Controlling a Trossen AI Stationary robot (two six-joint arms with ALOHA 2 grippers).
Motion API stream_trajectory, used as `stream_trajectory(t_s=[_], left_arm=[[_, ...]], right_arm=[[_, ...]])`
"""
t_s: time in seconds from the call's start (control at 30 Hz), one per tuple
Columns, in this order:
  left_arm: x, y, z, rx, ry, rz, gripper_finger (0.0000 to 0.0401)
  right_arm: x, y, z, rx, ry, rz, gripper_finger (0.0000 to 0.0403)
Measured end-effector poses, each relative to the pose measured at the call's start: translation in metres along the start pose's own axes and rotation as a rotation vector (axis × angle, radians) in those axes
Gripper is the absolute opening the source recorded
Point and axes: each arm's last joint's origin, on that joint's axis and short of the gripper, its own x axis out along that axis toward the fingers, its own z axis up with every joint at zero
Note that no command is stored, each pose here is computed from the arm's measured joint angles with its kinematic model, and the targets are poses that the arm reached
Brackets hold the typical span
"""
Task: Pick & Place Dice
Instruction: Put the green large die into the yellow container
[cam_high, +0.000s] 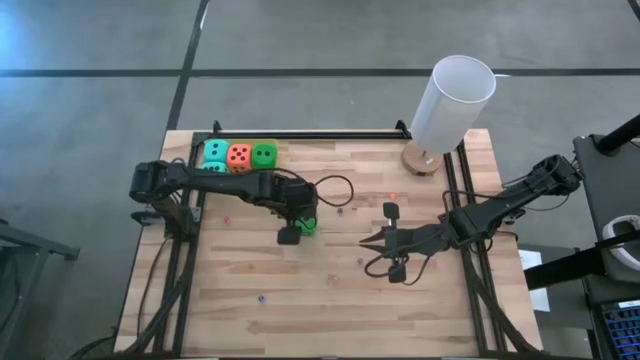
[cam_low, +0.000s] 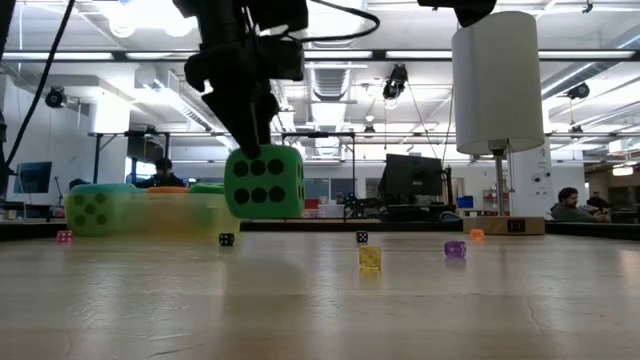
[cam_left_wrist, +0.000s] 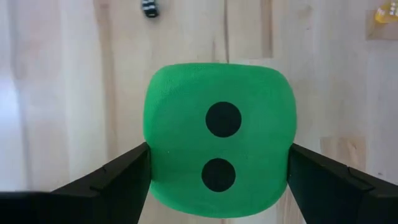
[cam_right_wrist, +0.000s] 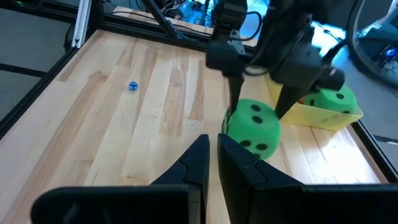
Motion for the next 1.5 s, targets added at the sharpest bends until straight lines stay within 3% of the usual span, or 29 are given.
stream_trajectory(t_s=[0.23,0.53,0.9,1.23,1.5], left_arm=[[-0.029,0.007,-0.009,-0.077,-0.023,0.079,0.0345],[-0.057,0.022,-0.030,-0.279,0.025,0.130,0.0350],[-0.095,0.037,-0.077,-0.629,0.049,0.360,0.0352],[-0.093,0.064,-0.125,-1.098,0.023,0.525,0.0356],[-0.075,0.083,-0.141,-1.244,0.047,0.503,0.0355]], right_arm=[[0.000,0.000,0.000,0.000,0.000,0.000,0.0028],[0.000,0.000,0.000,0.000,0.000,0.000,0.0028],[0.000,0.000,0.000,0.000,-0.001,0.000,0.0028],[0.000,0.000,0.000,0.001,-0.001,0.000,0.0028],[0.000,0.000,0.000,0.001,-0.001,0.000,0.0028]])
